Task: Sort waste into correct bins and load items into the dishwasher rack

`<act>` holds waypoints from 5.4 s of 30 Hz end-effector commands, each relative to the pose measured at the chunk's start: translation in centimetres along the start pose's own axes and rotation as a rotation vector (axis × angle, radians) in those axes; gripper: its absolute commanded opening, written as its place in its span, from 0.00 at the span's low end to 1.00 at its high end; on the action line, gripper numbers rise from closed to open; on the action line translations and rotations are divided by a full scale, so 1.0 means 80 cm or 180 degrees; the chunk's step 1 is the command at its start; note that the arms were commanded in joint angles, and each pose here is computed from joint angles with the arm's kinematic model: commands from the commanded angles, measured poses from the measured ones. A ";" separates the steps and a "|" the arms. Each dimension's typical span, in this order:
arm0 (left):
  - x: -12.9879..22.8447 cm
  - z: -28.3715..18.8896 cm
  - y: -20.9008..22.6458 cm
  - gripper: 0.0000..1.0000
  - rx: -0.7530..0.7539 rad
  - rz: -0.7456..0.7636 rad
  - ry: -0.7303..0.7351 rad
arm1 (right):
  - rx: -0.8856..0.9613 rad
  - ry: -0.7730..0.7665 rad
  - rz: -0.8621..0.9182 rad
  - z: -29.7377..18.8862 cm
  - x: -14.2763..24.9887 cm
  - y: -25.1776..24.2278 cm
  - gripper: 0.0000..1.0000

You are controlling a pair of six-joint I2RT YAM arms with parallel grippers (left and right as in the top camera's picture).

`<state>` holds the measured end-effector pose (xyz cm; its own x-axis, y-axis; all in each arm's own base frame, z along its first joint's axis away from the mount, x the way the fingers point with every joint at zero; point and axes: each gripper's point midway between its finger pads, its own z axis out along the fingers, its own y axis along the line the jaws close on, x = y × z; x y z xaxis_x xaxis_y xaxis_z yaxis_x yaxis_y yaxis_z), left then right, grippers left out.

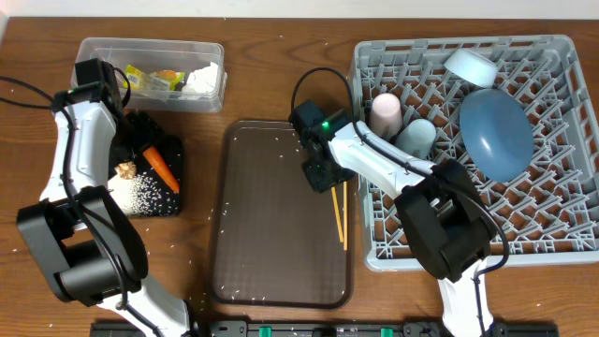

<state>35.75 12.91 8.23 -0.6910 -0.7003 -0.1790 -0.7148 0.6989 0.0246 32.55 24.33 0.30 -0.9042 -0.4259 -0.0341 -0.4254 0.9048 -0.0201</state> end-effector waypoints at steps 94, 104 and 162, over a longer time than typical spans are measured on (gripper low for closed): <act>0.005 0.008 0.002 0.98 -0.0036 0.0005 0.0061 | -0.0137 -0.0860 -0.1991 -0.036 -0.127 0.003 0.62; 0.005 0.008 0.002 0.98 -0.0036 0.0005 0.0061 | -0.0271 -0.0820 -0.2122 0.000 -0.130 0.014 0.66; 0.005 0.008 0.002 0.98 -0.0036 0.0005 0.0061 | -0.0474 -0.1087 0.0390 -0.273 -0.035 -0.087 0.01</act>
<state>35.65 12.88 8.12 -0.6914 -0.7008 -0.1757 -0.7149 0.6987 0.0264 37.19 20.08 23.13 -0.8600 -0.3202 -0.3972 -0.4007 0.9059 0.1372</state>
